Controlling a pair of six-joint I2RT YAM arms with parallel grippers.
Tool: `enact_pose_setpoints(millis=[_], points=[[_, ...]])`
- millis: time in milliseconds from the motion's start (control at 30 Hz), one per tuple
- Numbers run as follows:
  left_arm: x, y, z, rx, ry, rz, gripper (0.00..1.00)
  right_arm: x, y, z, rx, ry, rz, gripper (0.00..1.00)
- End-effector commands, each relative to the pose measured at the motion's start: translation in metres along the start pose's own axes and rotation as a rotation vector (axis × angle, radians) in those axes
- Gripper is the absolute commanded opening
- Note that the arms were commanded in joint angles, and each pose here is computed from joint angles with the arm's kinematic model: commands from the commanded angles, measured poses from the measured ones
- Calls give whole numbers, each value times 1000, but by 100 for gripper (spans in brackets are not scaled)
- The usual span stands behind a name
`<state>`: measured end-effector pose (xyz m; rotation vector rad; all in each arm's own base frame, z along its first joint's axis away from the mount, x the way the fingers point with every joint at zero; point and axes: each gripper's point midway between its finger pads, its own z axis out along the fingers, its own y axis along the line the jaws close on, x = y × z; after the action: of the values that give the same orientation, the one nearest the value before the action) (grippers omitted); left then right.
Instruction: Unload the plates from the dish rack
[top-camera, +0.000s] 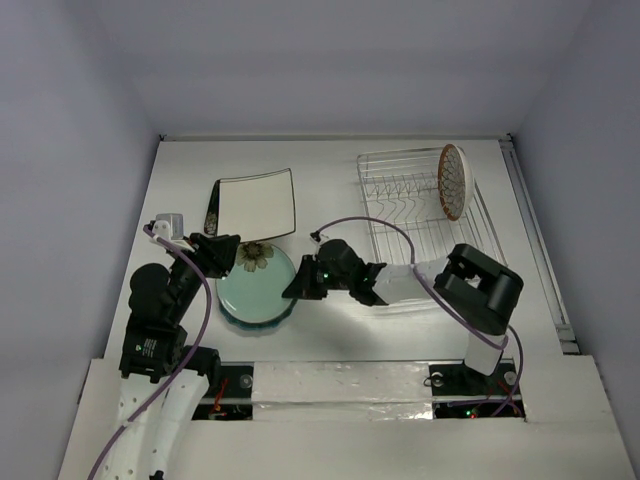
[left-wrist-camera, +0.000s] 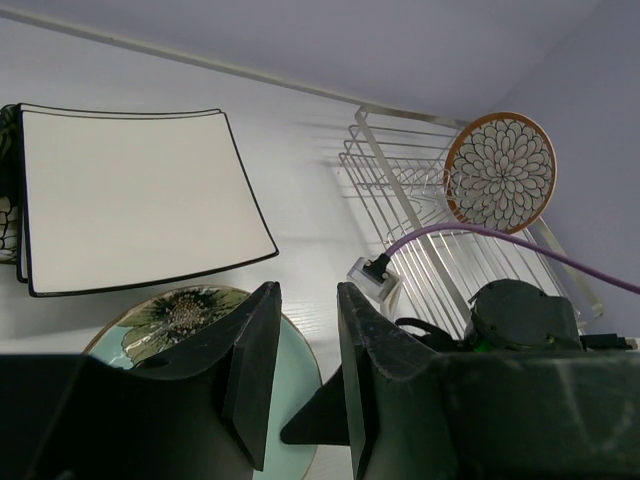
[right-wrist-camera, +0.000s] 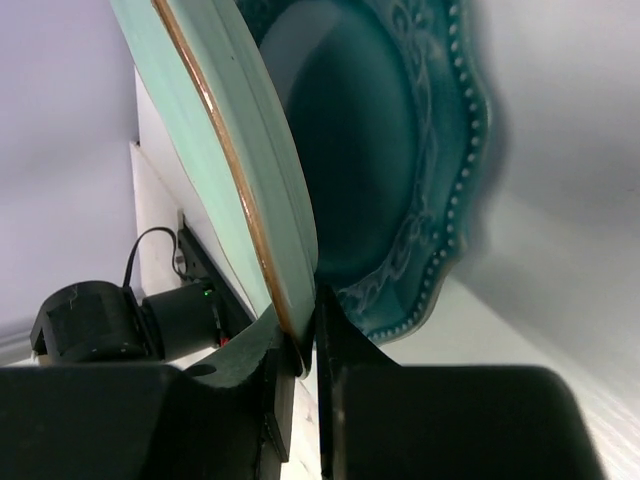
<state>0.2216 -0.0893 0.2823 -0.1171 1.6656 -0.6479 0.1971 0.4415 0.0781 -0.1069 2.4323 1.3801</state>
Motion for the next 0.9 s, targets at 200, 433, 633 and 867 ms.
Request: enact_pose_setpoints(millis=[200,433,633,867], points=[[-14,-8,1,31,-48,12,27,0,62,-2,-208,-27,-39,24],[-15,-9,0,36,-50,13,27,9,47,-3,-145,-14,-28,40],[-15,-9,0,38,-52,13,27,4,29,-9,22,-47,-108,63],[-15,-10,0,41,-51,15,27,-15,4,-41,227,-128,-200,79]])
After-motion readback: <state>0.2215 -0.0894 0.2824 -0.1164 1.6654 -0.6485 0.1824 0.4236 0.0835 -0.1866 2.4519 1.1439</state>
